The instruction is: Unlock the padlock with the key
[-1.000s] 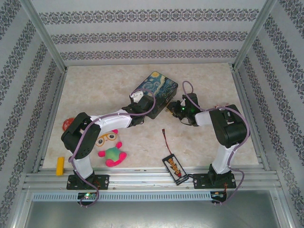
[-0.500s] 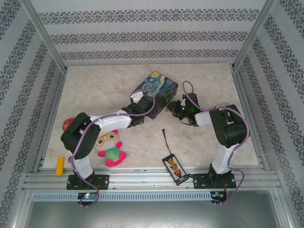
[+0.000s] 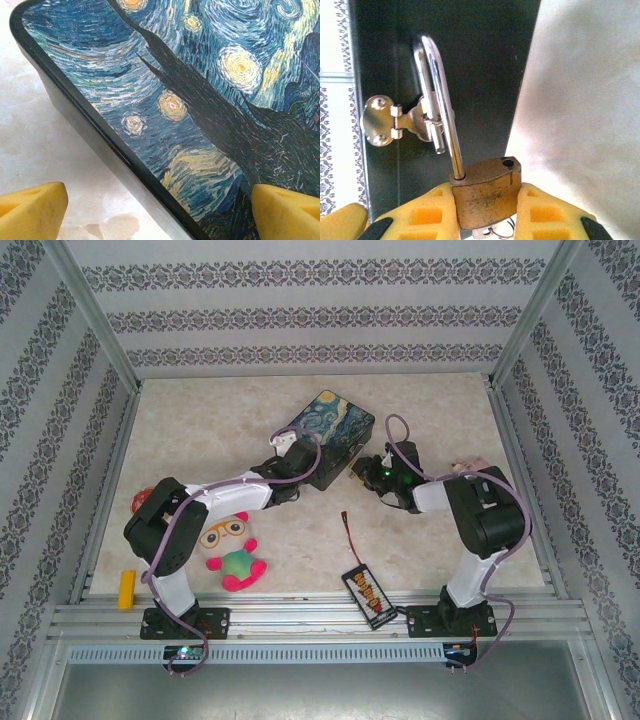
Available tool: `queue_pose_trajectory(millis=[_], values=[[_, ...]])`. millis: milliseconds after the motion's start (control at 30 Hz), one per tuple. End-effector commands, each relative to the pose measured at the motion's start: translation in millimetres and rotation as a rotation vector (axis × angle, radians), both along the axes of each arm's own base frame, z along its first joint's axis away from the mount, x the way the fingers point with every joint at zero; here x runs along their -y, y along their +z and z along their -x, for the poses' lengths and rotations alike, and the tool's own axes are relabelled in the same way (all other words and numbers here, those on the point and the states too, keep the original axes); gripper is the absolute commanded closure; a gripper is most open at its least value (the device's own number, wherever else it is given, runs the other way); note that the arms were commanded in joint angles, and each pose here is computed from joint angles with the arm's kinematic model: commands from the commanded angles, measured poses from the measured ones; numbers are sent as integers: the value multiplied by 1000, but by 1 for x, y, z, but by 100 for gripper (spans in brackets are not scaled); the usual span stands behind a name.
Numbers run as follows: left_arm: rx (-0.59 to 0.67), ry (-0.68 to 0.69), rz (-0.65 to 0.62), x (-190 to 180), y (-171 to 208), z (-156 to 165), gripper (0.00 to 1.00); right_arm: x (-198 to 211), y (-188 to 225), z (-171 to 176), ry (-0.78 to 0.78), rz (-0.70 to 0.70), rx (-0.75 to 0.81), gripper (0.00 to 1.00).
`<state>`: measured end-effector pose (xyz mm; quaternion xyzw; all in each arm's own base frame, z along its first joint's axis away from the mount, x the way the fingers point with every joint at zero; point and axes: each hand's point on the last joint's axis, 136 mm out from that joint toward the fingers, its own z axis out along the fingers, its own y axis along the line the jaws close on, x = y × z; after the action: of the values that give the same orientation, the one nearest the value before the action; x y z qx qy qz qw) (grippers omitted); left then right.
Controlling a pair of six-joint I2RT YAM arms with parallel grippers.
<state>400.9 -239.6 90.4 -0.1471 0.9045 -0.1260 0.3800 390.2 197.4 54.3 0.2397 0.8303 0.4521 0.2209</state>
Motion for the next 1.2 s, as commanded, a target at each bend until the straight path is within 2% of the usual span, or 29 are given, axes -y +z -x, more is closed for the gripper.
queue_pose_trajectory(millis=[0, 33, 200, 533, 700, 933, 1067, 1167], values=[[-70, 59, -81, -34, -21, 8, 10, 5, -1, 9, -30, 4, -14, 100], [-69, 62, -78, -36, -21, 6, 14, 6, -2, 11, -36, 5, -18, 100], [-59, 64, -54, -37, -20, 0, 20, 8, -3, 21, -61, 12, -22, 100], [-56, 55, -30, -34, -21, -10, 20, 21, -8, 37, -134, 38, -19, 100], [-50, 39, -18, -31, -15, -12, 17, 24, -9, 36, -158, 31, -19, 100], [40, 8, 20, -19, 27, -13, 1, 19, -10, 35, -153, 16, -21, 100], [39, -32, 29, -1, 31, -14, 1, 19, -12, 36, -157, 15, -24, 100], [7, -62, 35, 10, 19, -13, 1, 20, -13, 36, -162, 11, -28, 100]])
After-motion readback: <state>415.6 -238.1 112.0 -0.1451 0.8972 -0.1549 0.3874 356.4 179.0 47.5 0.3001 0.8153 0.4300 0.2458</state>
